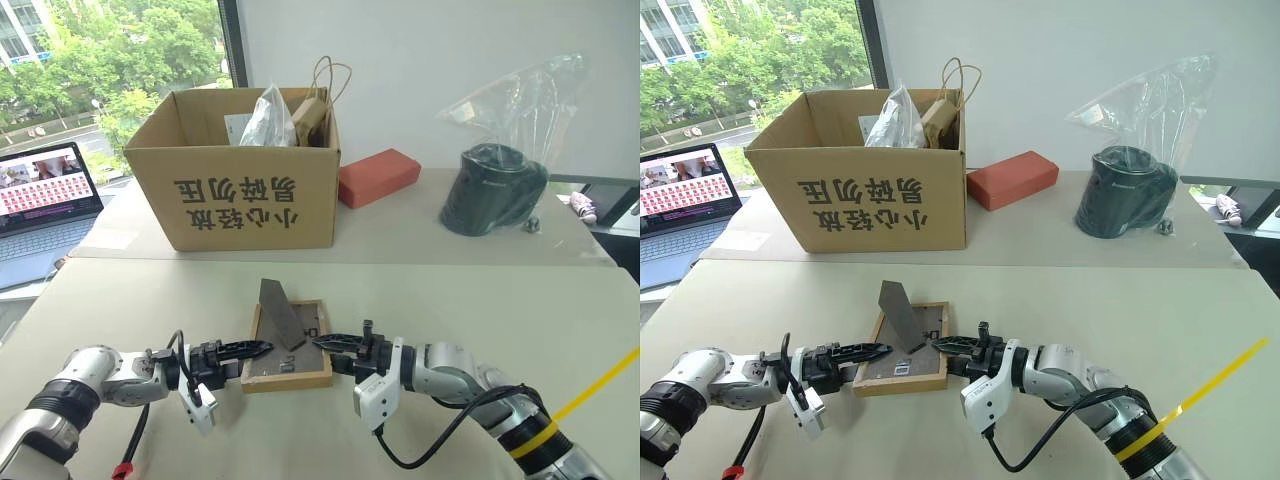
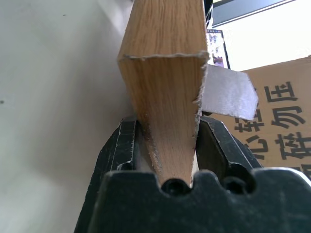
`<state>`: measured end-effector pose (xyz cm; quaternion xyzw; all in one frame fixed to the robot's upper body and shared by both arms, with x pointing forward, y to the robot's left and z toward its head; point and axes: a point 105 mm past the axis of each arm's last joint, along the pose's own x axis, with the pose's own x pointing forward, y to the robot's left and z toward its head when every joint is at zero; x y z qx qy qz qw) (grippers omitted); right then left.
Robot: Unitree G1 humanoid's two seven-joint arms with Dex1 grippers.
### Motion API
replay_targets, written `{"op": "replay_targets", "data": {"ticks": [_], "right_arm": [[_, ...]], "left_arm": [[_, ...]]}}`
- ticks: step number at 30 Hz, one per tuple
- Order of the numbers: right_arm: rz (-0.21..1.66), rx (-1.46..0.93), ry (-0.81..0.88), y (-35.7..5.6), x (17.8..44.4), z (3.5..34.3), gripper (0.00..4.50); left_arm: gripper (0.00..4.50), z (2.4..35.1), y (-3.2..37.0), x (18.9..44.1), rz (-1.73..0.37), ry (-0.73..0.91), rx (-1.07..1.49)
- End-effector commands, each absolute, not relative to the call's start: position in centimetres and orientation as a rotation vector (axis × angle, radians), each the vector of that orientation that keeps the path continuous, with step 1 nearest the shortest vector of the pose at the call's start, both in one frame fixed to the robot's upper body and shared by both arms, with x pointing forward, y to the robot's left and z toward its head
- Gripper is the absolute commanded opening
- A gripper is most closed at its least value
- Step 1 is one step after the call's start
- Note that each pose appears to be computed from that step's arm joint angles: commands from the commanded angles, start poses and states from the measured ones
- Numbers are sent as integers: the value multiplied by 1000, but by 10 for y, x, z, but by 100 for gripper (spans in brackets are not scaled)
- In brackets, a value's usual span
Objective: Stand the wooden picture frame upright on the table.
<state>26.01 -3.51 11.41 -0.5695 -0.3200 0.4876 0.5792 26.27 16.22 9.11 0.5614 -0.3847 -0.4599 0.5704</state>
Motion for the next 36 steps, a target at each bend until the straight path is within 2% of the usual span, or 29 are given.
{"op": "replay_targets", "data": {"ticks": [1,5,6,7,8,11,14,18,21,25,26,29,33,36], "right_arm": [[1110,-1302,-831,-29,254,130,126],[1100,-1289,-824,-29,255,132,125],[1090,-1277,-820,-29,256,134,125],[1083,-1265,-815,-29,257,135,124],[1076,-1252,-806,-30,258,136,124],[1049,-1206,-767,-35,261,141,124],[988,-1139,-694,-51,270,154,124],[919,-1026,-588,-75,280,180,124],[887,-820,-455,-96,295,209,124],[994,-469,-203,-119,303,245,124],[1037,-341,-73,-124,305,247,124],[1097,-169,149,-132,305,246,124],[1208,-71,295,-125,297,237,124],[1191,-51,371,-122,305,218,124]], "left_arm": [[116,87,162,266,-1099,-886,1367],[116,92,162,269,-1070,-879,1322],[215,95,162,271,-1051,-882,1313],[235,97,162,272,-1039,-882,1307],[285,98,162,273,-1028,-880,1310],[385,106,170,277,-954,-845,1278],[385,126,188,282,-800,-823,1235],[385,143,208,287,-625,-712,1171],[385,134,210,281,-598,-616,1110],[385,113,198,271,-597,-517,1029],[385,110,194,270,-593,-501,1005],[385,108,184,267,-598,-486,970],[385,109,177,265,-611,-484,946],[385,111,172,263,-640,-483,911]]}}
